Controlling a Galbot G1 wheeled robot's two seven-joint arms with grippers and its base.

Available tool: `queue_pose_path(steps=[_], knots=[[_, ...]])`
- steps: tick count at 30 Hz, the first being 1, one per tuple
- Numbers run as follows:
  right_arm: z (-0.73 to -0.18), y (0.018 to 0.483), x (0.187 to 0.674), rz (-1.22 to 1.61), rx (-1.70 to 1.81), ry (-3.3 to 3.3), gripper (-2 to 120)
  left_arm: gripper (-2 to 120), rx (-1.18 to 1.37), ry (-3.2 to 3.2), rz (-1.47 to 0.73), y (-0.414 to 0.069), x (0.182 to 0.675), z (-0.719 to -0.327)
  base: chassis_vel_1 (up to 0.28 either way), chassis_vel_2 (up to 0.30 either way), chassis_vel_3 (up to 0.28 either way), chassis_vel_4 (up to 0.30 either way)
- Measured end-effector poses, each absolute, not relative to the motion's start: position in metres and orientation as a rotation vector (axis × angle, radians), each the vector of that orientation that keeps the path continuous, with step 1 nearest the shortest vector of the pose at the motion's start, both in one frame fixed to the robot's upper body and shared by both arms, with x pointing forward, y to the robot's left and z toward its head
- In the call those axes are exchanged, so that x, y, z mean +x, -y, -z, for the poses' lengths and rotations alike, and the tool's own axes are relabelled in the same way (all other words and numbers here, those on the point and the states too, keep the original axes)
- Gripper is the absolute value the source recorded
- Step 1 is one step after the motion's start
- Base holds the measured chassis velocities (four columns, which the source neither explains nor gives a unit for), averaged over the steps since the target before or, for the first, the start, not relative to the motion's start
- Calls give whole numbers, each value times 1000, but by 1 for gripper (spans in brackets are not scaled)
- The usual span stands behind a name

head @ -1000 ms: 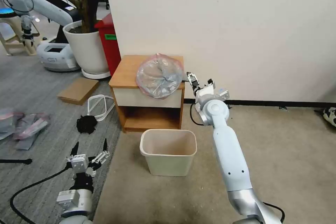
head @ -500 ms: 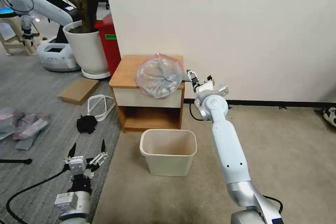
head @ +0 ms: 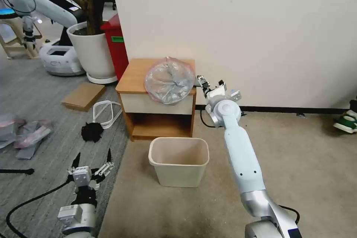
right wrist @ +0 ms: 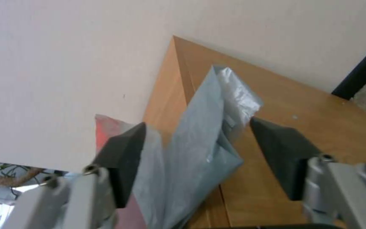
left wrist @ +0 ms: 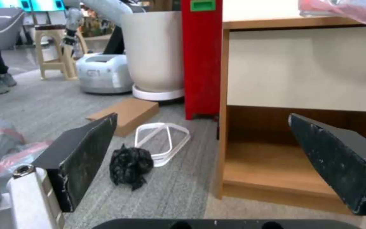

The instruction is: Pick up the garbage bag from the table and place it over the trash can.

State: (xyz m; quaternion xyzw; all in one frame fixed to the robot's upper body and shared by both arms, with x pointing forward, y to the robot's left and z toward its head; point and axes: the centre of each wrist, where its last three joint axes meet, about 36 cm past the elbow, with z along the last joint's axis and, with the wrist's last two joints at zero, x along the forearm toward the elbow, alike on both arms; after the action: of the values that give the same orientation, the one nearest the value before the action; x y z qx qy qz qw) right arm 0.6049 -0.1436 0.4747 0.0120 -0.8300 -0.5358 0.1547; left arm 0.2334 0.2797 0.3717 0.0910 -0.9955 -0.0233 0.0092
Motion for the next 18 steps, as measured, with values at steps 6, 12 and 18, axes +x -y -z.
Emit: queue_pose_path(steps=[6,12,18], knots=[[-476,143,606,1533,41,2377,38,100,292,3108,70,-279,234,-370,0,0,0,0],[-475,143,606,1532,42,2375,17,100,300,3105,72,-279,233,-368,0,0,0,0],[-472,143,605,1531,40,2371,0,100,304,3102,72,-279,232,-366,0,0,0,0]])
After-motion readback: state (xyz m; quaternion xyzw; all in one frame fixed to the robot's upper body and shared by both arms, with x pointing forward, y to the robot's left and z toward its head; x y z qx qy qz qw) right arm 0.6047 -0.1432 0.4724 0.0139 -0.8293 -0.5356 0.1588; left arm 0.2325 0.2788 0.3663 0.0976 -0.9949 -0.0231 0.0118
